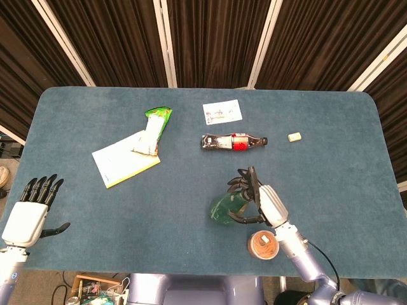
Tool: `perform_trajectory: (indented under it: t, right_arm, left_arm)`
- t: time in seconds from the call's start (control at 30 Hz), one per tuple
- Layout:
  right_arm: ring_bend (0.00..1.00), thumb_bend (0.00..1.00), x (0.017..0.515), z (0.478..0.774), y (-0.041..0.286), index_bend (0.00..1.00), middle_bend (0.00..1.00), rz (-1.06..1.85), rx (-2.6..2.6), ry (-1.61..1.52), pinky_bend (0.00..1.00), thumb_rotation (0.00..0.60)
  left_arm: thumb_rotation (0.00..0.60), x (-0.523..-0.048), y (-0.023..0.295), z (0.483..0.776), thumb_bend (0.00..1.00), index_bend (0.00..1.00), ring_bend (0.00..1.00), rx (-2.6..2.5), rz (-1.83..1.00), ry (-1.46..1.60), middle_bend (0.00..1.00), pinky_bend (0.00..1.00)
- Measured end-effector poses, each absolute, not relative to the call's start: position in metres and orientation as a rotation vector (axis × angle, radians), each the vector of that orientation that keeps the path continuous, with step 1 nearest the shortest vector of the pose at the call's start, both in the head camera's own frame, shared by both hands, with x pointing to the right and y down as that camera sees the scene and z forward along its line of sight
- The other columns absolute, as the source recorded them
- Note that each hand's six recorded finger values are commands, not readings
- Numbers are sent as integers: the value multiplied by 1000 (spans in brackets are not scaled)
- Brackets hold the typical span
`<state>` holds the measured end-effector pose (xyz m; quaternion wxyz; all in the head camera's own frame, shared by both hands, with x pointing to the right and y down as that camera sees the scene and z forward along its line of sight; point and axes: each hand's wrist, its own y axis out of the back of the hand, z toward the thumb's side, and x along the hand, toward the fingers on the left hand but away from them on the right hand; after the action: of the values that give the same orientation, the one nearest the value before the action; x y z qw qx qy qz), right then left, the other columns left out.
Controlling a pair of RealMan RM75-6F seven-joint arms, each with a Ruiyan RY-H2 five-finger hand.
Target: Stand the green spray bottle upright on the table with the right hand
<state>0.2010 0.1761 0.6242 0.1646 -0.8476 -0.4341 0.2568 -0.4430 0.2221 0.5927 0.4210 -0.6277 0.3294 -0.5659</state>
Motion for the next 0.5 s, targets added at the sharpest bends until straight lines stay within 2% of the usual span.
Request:
perform_trajectory:
  t: [0.33,0.5]
  right_arm:
    - [85,381,196,632,183,997,292,730,-2411,-1210,396,600]
    - [78,344,194,634,187,930,284,735,-2422,-1204,395,600]
  left_arm:
    - [600,-445,223,592,12,0,0,-1571,-1422,828,0,47]
    - [600,-445,223,592,11,0,0,-1571,-1424,825,0,47]
